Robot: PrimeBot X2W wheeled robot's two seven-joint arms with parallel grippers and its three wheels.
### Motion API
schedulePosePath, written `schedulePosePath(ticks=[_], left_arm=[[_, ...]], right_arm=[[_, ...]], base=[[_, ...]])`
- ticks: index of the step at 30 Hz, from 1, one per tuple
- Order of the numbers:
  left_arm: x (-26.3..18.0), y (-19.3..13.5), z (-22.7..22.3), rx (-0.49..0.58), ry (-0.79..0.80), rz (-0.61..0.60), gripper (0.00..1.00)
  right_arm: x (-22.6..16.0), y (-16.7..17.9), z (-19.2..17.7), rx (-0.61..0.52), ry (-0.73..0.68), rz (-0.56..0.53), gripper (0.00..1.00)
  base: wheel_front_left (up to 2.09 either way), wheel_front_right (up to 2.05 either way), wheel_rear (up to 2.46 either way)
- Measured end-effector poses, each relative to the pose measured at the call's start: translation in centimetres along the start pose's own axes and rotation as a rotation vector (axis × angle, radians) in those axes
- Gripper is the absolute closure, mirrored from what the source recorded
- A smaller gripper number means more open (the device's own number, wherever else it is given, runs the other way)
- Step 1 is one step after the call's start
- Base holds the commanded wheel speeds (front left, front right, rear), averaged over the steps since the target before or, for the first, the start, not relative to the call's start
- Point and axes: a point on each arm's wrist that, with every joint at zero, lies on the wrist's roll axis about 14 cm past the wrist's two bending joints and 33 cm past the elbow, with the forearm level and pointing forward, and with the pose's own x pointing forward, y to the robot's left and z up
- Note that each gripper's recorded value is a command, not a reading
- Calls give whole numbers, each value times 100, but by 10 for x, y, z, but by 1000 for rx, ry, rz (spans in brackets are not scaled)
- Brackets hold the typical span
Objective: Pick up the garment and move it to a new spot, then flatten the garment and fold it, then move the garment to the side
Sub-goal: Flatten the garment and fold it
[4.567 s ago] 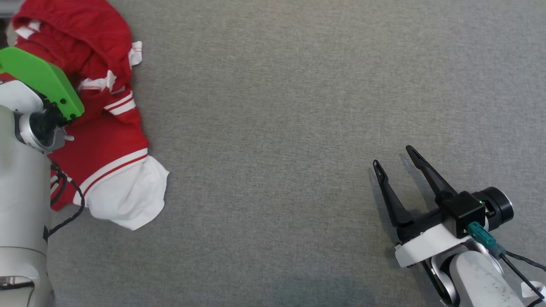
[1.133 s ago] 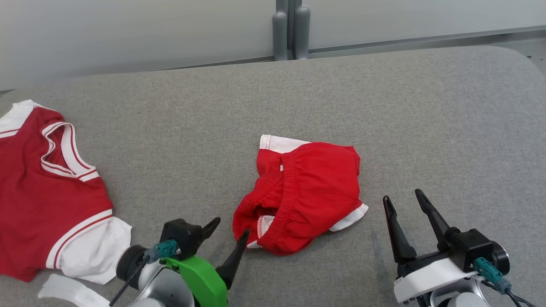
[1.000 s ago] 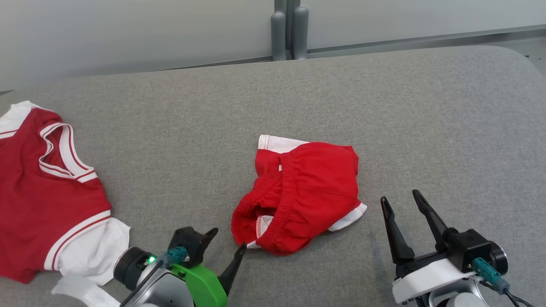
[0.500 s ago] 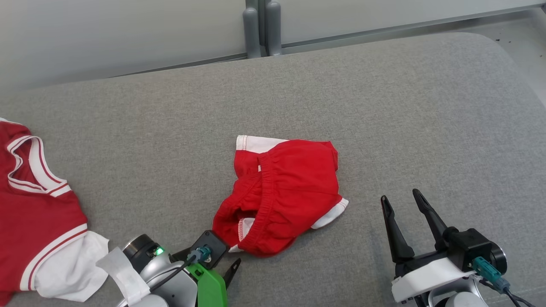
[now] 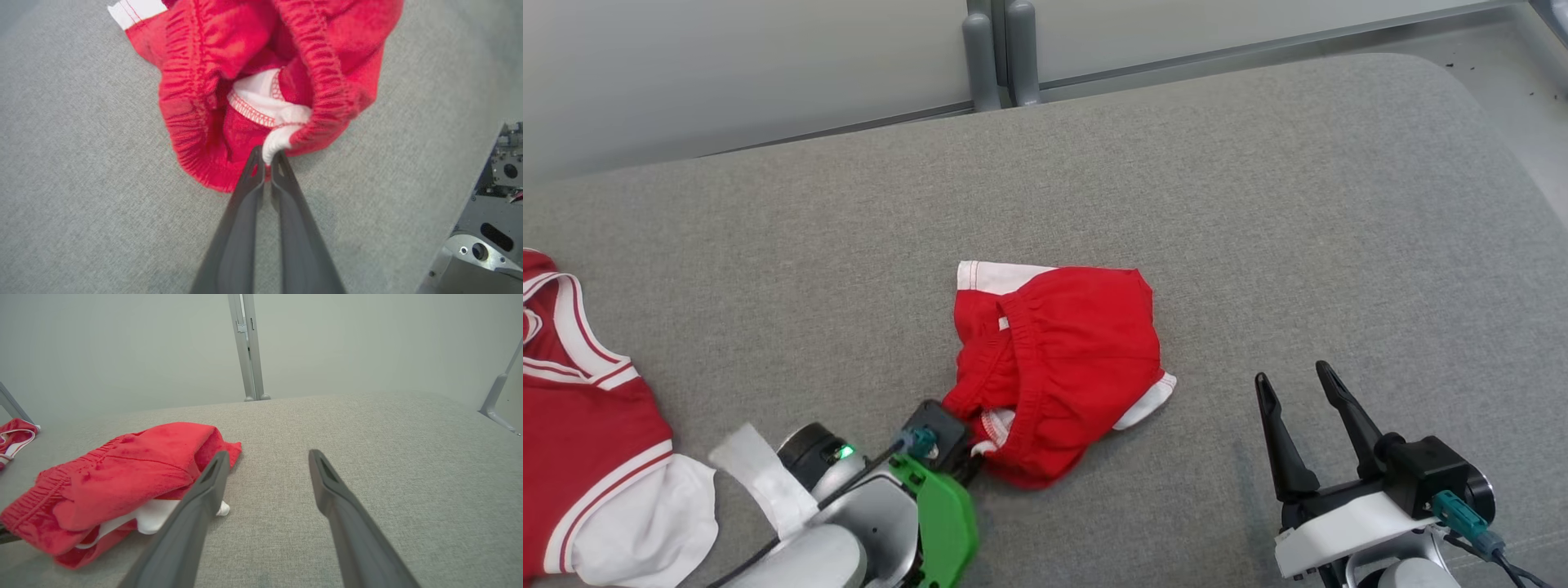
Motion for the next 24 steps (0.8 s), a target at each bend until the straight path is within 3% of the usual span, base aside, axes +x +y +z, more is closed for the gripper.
schedulePosePath(ticks=[3,6,9,16,24], left_arm=[[-2,-6,30,-108,-77,-28,100],[-9,-28,65,-306,-152,-146,100],[-17,-34,89,-363,-179,-213,100],[-32,-49,167,-427,-276,-357,100],[-37,-10,270,-402,-406,-307,100]], right_arm=[[0,0,1,6,-3,0,0],[0,1,1,18,-5,-1,0],[1,0,1,32,-5,-3,0],[2,1,3,55,-13,-5,0],[6,-4,13,90,-46,-23,0]], base=[[0,0,0],[0,0,0],[0,0,0],[0,0,0],[0,0,0]])
